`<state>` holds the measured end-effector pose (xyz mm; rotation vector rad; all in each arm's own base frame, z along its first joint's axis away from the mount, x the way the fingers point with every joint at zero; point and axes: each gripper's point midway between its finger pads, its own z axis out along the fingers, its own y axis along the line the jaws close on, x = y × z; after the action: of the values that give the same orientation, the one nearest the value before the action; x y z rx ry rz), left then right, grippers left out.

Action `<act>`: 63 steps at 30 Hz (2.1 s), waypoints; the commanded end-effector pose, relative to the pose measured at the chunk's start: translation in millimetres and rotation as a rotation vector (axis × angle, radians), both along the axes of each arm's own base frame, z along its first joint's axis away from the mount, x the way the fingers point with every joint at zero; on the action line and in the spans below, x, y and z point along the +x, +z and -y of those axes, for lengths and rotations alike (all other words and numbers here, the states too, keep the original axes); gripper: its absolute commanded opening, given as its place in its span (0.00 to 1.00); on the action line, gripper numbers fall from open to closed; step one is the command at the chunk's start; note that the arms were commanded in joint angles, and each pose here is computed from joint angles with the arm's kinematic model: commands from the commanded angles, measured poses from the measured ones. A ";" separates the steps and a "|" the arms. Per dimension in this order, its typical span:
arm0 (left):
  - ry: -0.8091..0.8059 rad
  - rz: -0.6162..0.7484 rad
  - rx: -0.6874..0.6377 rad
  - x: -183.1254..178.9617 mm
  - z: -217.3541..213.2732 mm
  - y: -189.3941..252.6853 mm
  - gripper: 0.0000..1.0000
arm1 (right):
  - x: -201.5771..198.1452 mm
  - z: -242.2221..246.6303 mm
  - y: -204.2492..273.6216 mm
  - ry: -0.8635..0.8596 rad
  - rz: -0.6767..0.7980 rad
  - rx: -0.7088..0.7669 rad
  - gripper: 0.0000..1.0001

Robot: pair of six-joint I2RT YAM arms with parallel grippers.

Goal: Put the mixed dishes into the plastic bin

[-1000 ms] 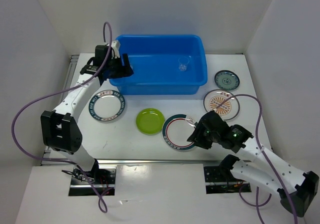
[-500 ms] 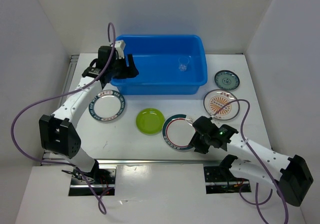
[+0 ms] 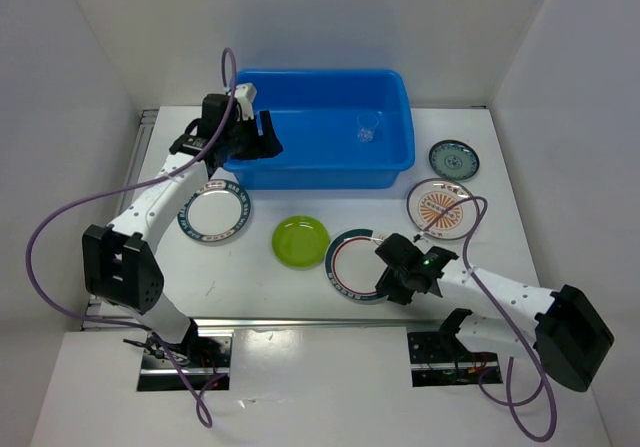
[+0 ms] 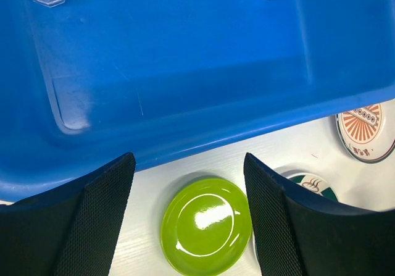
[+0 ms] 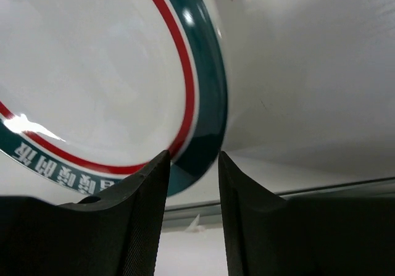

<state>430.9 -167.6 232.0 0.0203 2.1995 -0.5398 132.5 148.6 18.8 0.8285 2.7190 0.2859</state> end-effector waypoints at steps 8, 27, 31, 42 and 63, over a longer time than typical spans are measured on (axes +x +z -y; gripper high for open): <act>-0.023 0.032 -0.007 5.1 2.9 7.8 0.79 | 33.3 -10.5 17.8 -0.083 0.133 0.026 0.41; -0.033 0.039 0.007 2.7 1.5 9.9 0.79 | 48.5 -18.4 20.0 -0.113 0.191 0.059 0.38; -0.033 0.039 0.007 2.7 1.5 9.9 0.79 | 50.1 -24.8 9.7 -0.115 0.179 0.075 0.38; -0.041 0.020 0.006 1.8 2.9 2.0 0.79 | 65.8 -26.1 2.4 -0.184 0.217 0.066 0.21; -0.036 -0.003 0.005 -1.1 2.5 -6.4 0.79 | 93.2 -13.3 98.2 -0.289 0.551 0.255 0.00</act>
<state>427.8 -169.3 226.6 0.0351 2.2173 -0.5497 210.5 166.4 80.9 1.0144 2.1843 0.6563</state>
